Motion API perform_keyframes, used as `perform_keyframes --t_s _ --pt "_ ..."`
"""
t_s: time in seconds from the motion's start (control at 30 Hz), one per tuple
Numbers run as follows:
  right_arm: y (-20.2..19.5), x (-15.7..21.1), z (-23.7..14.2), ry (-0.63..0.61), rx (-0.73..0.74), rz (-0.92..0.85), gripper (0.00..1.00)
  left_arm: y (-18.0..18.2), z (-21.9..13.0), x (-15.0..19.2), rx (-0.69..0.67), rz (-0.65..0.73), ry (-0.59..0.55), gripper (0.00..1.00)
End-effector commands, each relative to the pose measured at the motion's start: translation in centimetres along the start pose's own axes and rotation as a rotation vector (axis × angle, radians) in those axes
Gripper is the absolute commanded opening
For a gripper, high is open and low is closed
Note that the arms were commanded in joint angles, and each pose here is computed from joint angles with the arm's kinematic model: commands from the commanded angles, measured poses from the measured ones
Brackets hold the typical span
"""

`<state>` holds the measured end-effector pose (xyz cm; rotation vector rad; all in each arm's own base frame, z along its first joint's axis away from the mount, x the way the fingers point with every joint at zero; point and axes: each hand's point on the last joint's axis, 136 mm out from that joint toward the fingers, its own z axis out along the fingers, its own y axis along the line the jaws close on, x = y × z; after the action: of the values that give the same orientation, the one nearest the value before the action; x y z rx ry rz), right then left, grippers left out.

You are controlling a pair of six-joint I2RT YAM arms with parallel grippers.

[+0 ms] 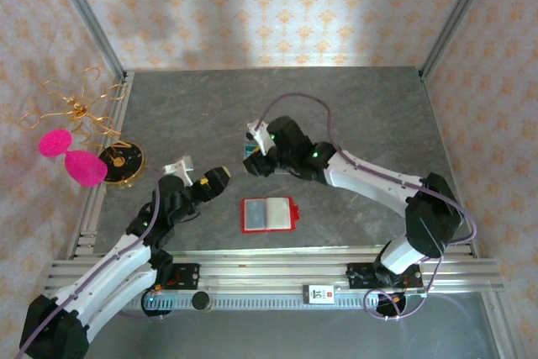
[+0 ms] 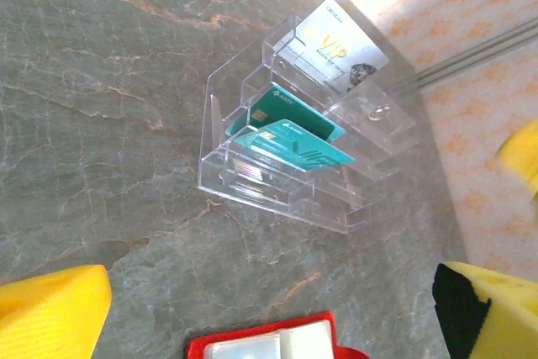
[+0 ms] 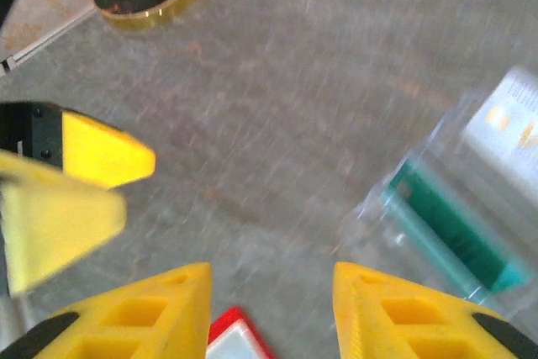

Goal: Take the credit cards out of the card holder

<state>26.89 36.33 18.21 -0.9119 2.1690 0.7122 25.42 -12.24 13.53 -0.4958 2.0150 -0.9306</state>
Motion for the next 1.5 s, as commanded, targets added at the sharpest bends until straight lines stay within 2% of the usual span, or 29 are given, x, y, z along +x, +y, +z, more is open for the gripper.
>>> perform_keyframes --t_s 0.0,0.2,0.4,0.6,0.73,0.9,1.0,1.07,1.2,1.37,1.47 --pt "-0.8 2.9 0.1 0.028 0.128 0.197 0.43 -0.1 -0.6 -1.1 0.058 -0.128 -0.084 0.99" --pt "1.2 10.9 1.9 0.177 0.2 0.222 0.55 -3.0 -1.5 -0.1 0.213 -0.075 -0.019 0.99" --pt "2.5 13.8 4.2 0.27 0.304 0.096 0.54 -2.1 -1.2 0.9 0.161 -0.03 0.036 0.98" --pt "2.8 15.3 5.5 0.321 0.381 0.003 0.53 -0.5 -0.7 1.9 0.08 0.015 0.089 0.85" --pt "2.8 16.6 6.0 0.355 0.388 -0.007 0.44 -0.2 -0.3 2.9 0.076 0.033 0.137 0.74" --pt "2.6 17.2 6.0 0.357 0.393 0.017 0.12 0.7 0.0 3.9 0.049 0.038 0.181 0.63" --pt "3.2 15.9 5.8 0.291 0.354 0.066 0.01 1.1 0.2 4.7 0.055 0.014 0.202 0.57" --pt "3.4 15.1 5.6 0.253 0.332 0.103 0.0 1.3 0.4 5.3 0.05 0.011 0.22 0.51" --pt "3.9 13.6 5.0 0.157 0.278 0.181 0.0 1.2 0.9 6.6 0.046 0.033 0.264 0.31" --pt "3.9 13.1 4.6 0.111 0.255 0.234 0.0 0.8 1.9 8.6 0.028 0.074 0.329 0.11" --pt "4.1 13.1 4.6 0.1 0.241 0.258 0.0 0.9 2.4 9.8 0.013 0.09 0.375 0.03"
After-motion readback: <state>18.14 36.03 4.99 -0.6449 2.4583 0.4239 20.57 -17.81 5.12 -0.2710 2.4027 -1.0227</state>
